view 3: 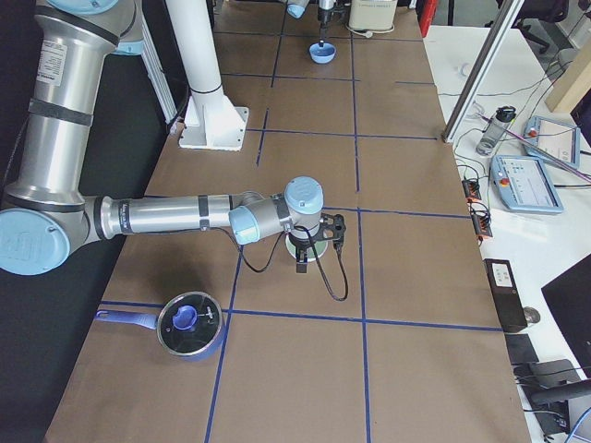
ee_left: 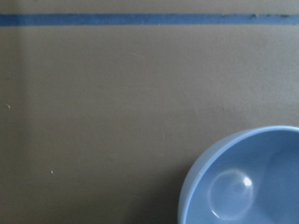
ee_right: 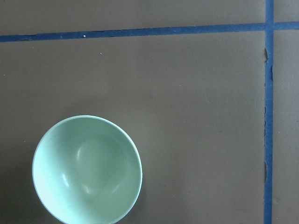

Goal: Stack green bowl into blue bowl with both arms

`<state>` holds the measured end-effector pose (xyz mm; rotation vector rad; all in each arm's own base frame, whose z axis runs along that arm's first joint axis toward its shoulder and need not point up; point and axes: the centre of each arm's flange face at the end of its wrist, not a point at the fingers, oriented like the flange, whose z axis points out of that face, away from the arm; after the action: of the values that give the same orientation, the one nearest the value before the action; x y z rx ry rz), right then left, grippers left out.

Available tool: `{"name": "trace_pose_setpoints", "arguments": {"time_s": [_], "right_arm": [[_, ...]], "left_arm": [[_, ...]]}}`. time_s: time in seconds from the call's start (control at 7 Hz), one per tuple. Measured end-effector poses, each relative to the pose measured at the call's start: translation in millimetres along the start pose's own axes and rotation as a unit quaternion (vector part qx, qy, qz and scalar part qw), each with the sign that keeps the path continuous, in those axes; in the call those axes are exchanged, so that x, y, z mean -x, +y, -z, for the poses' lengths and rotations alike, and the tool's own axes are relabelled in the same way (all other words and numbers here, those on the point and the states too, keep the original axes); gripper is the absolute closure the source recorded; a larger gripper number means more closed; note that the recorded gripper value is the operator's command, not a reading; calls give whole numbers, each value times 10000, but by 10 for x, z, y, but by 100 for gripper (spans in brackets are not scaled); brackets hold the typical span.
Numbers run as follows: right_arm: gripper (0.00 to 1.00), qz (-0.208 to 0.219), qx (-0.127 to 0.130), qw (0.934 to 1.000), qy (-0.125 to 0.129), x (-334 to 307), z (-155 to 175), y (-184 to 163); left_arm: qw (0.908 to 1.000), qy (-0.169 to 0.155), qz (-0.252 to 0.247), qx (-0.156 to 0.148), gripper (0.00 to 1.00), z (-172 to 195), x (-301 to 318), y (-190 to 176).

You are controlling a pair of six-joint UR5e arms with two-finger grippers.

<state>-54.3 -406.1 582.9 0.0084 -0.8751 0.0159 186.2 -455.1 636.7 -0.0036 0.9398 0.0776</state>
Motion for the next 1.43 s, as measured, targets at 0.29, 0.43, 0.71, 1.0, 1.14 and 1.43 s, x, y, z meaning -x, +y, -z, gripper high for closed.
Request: {"name": "trace_pose_setpoints", "arguments": {"time_s": [0.29,0.43,0.71,1.0,1.14,1.43], "right_arm": [[0,-10,6,10000,2,-6,-4,4],[0,-10,10,10000,0,-5,-6,5],[0,-12,16,10000,-20,7,-3,7],[0,-10,14,10000,-30,14,0,6],[0,-6,12,10000,-34,20,4,4],[0,-3,17,10000,-52,25,5,4]], "left_arm": [[9999,102,35,-93,100,48,-222,-178],[9989,286,282,-232,100,155,-592,-386],[9934,833,732,-278,100,224,-1972,-648],[9910,964,904,-204,100,-150,-3503,-536],[9930,753,876,-240,100,-377,-4268,-410],[9956,409,776,-334,100,-542,-5183,-210]]}}
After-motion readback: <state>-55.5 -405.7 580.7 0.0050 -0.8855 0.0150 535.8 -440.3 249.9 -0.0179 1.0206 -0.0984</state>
